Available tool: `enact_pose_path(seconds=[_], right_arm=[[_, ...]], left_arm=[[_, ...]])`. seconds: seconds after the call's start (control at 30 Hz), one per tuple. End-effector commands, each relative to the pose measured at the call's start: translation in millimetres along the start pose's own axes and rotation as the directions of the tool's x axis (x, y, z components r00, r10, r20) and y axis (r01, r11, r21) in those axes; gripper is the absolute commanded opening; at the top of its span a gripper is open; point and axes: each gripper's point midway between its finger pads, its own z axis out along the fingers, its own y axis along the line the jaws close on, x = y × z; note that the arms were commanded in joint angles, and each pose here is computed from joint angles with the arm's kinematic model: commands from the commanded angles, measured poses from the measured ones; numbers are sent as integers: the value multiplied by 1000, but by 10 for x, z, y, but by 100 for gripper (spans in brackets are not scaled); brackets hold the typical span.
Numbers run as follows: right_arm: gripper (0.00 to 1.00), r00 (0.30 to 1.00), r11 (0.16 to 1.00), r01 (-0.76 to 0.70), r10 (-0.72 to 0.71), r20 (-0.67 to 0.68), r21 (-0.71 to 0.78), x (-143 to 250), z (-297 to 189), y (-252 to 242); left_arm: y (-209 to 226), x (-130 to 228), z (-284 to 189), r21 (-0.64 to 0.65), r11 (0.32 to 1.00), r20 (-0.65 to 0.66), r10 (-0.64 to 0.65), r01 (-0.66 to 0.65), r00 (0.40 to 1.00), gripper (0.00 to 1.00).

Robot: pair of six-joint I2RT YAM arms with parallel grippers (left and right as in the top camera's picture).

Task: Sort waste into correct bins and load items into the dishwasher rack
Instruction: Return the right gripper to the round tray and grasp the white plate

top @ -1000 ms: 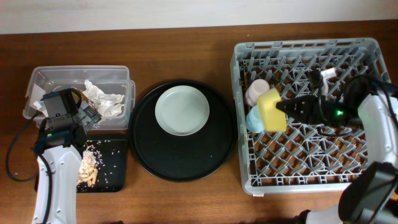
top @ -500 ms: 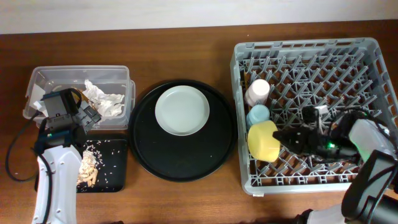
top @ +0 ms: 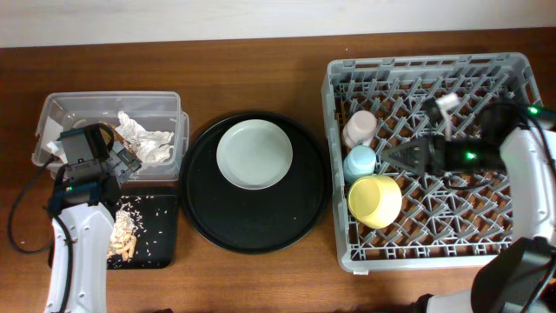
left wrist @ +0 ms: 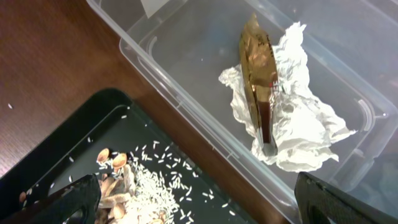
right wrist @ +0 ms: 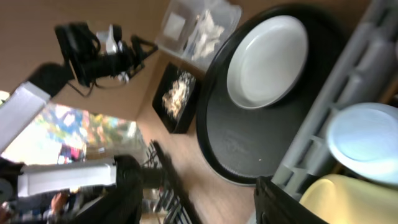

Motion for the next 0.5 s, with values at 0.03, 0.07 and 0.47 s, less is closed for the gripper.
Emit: enact_pose_path(seconds=[0.03, 0.07, 0.47], right_arm=[[58, 984, 900, -89, 145, -102, 428, -215, 551, -311], [58, 990, 844, 10, 66, -122, 536, -283, 921, -277], [77, 958, 600, 288, -192, -215, 746, -412, 2188, -774]], left_arm=[[8, -76, -43, 0, 1000, 22, 0, 0, 1000, 99], [9, -76, -43, 0, 1000, 22, 0, 0, 1000, 99], [8, -76, -43, 0, 1000, 22, 0, 0, 1000, 99]])
